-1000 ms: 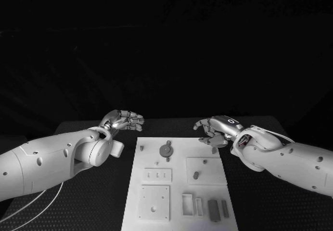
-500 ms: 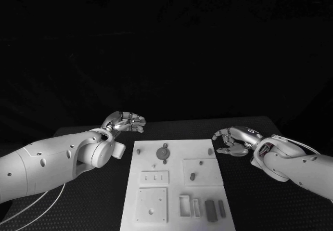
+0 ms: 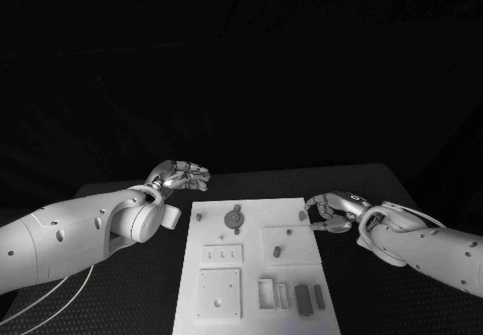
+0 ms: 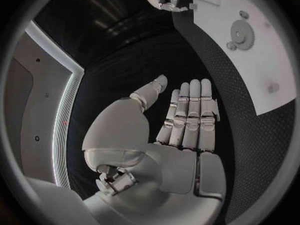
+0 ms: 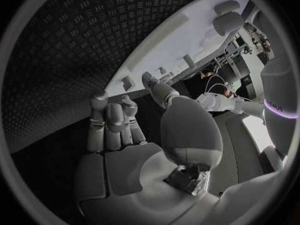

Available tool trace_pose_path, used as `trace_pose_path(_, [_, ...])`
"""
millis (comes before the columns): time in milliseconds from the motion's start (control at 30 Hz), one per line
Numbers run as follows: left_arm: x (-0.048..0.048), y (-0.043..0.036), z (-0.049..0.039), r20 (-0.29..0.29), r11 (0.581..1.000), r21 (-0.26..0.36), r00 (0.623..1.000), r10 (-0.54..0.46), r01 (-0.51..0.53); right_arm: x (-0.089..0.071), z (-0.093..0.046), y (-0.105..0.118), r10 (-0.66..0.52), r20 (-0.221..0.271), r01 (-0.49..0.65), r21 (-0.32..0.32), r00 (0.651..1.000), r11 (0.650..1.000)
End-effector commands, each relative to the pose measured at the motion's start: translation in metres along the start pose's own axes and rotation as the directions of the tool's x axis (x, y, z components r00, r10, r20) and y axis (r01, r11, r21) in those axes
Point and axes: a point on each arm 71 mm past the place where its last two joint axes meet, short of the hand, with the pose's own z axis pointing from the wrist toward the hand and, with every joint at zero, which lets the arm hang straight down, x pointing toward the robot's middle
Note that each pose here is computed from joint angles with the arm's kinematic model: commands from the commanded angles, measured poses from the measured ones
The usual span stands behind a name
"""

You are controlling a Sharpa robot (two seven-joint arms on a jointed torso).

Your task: Assemble the parts on the task board

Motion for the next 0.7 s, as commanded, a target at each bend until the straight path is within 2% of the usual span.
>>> trace_pose_path(33, [0.0029,-0.0016,0.0004,-0.020,1.000,0.014,1.000,-0.004,0.004,0.001,0.004,0.002,0.013,0.024,-0.013,0.006,1.000,1.000])
trace_pose_path(400, [0.0030,-0.0013,0.0001,-0.021,1.000,0.010,1.000,-0.007,0.007,0.002,0.008,0.003,0.009,0.038,-0.010,0.022,0.999,1.000])
trace_pose_path(700, [0.0034,-0.0014,-0.0003,-0.022,1.000,0.009,1.000,-0.007,0.008,0.005,0.015,0.003,0.004,0.020,-0.005,0.032,1.000,0.999])
